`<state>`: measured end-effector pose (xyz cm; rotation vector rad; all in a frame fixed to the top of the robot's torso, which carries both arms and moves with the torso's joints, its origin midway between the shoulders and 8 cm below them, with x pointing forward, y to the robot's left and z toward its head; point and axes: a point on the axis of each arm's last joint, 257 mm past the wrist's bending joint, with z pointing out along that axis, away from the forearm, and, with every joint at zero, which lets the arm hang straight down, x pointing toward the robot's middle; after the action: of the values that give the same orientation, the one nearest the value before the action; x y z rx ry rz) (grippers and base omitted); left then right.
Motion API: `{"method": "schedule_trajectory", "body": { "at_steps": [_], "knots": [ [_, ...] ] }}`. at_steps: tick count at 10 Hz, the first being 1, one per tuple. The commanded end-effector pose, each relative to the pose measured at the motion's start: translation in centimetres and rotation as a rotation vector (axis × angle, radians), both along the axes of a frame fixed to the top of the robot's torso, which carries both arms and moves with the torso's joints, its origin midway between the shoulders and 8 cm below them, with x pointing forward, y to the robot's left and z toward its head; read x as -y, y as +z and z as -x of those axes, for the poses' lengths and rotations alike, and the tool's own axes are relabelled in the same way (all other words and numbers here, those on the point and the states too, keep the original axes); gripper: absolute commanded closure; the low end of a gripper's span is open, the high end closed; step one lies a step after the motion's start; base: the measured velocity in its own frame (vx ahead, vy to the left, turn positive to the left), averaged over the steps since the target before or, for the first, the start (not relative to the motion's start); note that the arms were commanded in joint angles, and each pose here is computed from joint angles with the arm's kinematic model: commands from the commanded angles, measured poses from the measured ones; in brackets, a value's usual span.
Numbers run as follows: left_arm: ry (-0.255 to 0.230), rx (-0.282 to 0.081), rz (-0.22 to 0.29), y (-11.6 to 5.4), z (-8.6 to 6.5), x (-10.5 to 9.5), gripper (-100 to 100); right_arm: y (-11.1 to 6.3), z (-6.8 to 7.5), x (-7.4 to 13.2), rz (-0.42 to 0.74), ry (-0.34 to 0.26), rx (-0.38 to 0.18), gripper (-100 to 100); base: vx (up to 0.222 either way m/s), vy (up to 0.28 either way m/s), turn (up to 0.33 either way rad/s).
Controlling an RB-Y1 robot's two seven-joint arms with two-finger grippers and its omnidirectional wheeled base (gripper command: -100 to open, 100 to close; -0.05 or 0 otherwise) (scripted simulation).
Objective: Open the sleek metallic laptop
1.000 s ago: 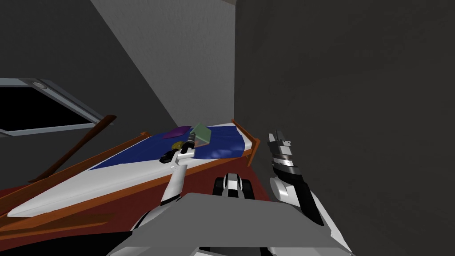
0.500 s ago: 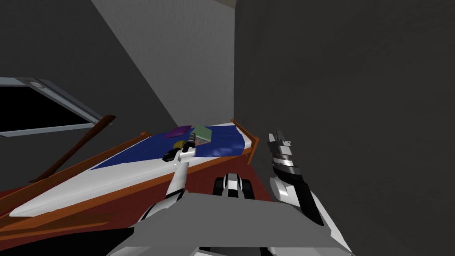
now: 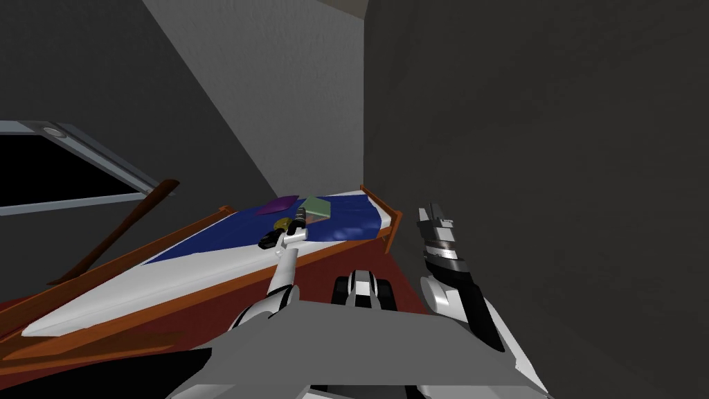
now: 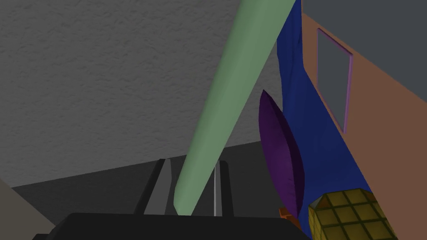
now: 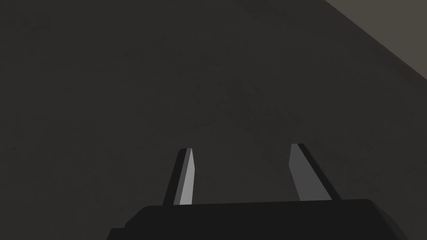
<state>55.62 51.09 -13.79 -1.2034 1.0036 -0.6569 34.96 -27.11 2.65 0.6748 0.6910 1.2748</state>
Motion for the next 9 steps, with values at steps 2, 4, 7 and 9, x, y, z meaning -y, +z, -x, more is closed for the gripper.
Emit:
{"method": "schedule_trajectory", "body": {
  "at_steps": [2, 4, 7, 9],
  "knots": [
    [0.009, 0.015, 0.047, 0.3, -1.0, -0.6, -100, 0.0, 0.0, 0.0, 0.0, 0.0, 0.0, 0, -0.04, 0.021, -0.026],
    [0.014, 0.015, 0.048, 1.3, -1.2, -0.8, -100, 0.0, 0.0, 0.0, 0.0, 0.0, 0.0, 0, -0.025, 0.005, -0.027],
    [0.023, 0.016, 0.05, 3.4, -1.6, -1.2, -100, 0.0, 0.0, 0.0, 0.0, 0.0, 0.0, 0, -0.025, 0.004, -0.03],
    [0.027, 0.016, 0.051, 4.5, -1.7, -1.3, -100, 0.0, 0.0, 0.0, 0.0, 0.0, 0.0, 0, -0.028, 0.009, -0.026]
  ]
}}
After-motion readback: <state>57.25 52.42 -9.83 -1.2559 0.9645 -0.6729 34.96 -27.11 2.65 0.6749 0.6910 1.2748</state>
